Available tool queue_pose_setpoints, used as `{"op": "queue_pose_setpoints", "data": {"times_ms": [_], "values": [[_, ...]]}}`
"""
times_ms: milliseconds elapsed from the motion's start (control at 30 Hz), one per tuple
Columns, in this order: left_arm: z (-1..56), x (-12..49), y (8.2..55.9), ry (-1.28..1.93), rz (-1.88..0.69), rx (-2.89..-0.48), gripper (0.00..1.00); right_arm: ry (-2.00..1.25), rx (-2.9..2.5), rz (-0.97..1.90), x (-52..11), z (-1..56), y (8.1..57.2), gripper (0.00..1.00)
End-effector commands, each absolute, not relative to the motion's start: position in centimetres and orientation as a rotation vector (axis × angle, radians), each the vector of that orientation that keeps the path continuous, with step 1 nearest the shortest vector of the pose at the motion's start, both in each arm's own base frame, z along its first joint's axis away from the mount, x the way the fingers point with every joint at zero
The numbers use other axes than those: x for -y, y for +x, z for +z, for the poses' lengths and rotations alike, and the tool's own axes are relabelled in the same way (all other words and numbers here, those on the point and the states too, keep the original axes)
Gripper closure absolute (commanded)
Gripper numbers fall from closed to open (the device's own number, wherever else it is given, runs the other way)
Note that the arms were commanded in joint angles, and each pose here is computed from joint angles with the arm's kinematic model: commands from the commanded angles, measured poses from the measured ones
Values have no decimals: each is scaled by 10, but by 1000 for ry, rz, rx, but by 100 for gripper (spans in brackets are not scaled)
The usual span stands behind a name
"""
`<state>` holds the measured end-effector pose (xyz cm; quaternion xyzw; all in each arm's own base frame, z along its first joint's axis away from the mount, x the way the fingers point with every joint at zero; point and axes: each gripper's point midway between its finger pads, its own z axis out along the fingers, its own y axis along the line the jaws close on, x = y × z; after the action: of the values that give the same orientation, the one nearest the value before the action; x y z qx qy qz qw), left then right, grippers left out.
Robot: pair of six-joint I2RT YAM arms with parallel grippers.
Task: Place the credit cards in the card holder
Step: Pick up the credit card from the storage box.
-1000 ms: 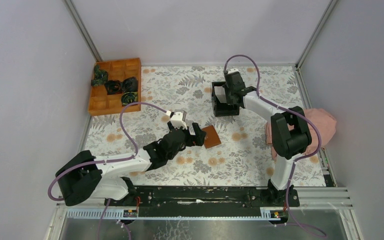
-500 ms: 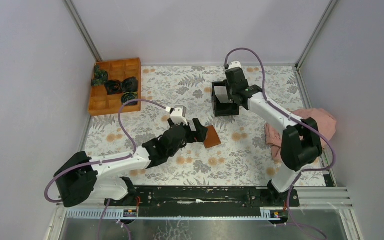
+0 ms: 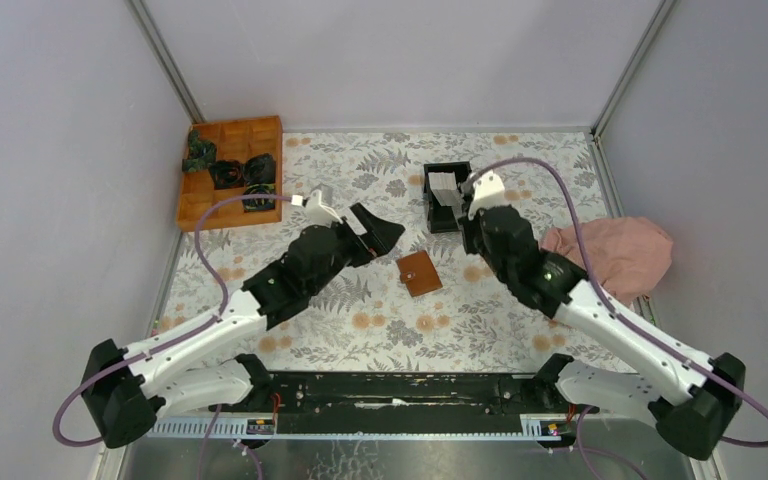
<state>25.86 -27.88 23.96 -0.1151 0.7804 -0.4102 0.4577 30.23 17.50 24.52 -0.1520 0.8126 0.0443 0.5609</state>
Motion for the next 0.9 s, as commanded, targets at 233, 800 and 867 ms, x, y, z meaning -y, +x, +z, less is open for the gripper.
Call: {"op": "queue_pose_setpoints", "data": {"times_ms": [233, 800, 867], "values": [[260, 283, 230, -582, -1332, -2067, 0, -466, -1635, 70, -197, 255, 225, 100], [244, 329, 197, -502, -1725, -2244, 1, -633, -1341, -83, -225, 261, 173, 100], [244, 330, 197, -502, -1736, -2243, 1, -658, -1332, -86, -229, 260, 171, 100]]}}
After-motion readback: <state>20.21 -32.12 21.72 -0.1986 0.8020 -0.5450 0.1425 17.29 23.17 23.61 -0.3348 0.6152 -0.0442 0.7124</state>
